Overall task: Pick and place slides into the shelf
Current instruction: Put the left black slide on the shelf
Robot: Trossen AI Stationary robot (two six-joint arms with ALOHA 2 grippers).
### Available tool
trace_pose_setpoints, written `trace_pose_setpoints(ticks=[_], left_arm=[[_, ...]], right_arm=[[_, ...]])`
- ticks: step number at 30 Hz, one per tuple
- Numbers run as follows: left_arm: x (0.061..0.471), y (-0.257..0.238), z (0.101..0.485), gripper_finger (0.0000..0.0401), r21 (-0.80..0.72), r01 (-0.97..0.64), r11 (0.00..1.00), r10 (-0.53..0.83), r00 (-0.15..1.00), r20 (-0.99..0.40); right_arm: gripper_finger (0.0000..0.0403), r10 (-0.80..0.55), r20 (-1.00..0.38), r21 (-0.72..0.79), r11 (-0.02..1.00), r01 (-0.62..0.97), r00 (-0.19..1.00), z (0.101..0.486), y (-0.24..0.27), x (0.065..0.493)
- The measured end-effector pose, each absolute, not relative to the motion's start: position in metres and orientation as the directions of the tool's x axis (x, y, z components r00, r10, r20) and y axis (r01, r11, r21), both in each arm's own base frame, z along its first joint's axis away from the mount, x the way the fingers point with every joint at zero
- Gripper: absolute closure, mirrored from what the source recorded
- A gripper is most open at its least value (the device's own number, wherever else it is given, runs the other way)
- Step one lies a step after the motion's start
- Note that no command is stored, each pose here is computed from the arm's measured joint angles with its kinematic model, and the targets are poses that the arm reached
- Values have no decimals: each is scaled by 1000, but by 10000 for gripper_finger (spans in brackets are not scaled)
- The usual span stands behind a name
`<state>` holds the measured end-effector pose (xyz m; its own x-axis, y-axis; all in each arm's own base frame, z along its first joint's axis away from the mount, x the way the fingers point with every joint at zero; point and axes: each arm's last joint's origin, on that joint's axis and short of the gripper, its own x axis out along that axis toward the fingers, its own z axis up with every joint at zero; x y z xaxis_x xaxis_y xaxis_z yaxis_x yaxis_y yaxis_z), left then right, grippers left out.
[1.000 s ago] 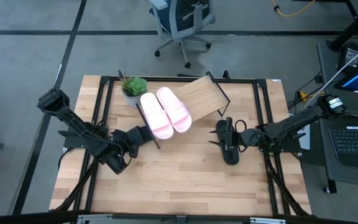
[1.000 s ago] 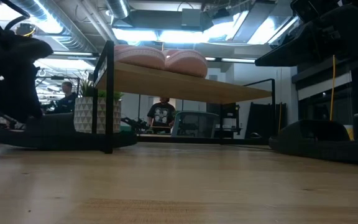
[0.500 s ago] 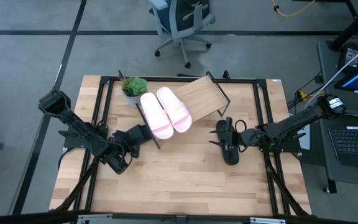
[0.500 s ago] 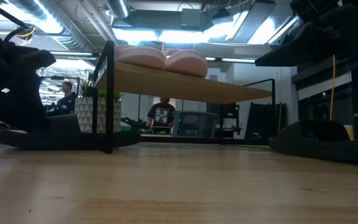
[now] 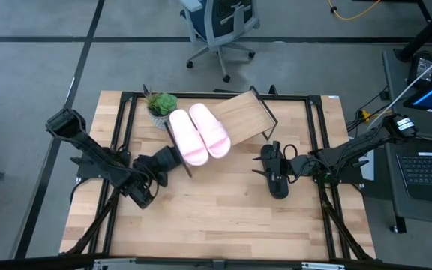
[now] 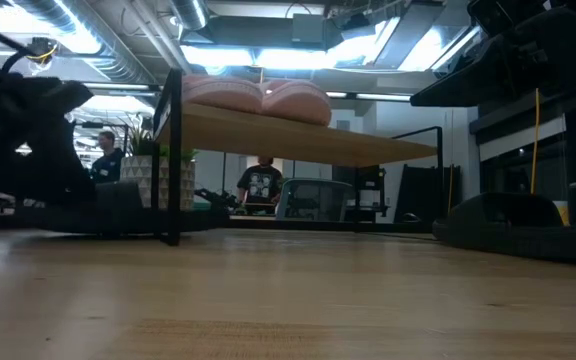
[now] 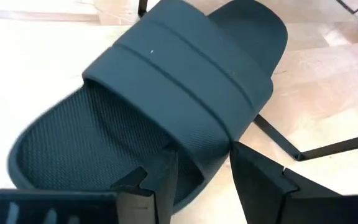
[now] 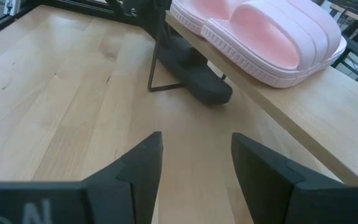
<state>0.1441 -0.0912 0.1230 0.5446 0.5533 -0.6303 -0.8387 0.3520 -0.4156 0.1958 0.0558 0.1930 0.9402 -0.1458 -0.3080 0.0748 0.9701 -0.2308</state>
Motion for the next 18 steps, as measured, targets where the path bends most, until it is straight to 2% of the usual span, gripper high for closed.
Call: trace_pose_setpoints(ticks=[6, 9, 13, 18], left_arm=[[138, -84, 107, 280, -493, -796, 351, 567, 600, -564], [136, -82, 103, 316, -516, -784, 346, 564, 613, -553], [135, -85, 103, 384, -529, -771, 355, 553, 629, -546], [134, -89, 104, 394, -550, -748, 371, 539, 656, -529]], right_arm=[[210, -146, -308, -231, 970, 75, 940, 193, 56, 196], [210, -146, -308, -231, 970, 75, 940, 193, 56, 196], [210, -146, -308, -231, 970, 75, 940, 193, 56, 196], [210, -145, -308, -232, 970, 74, 940, 193, 56, 196]])
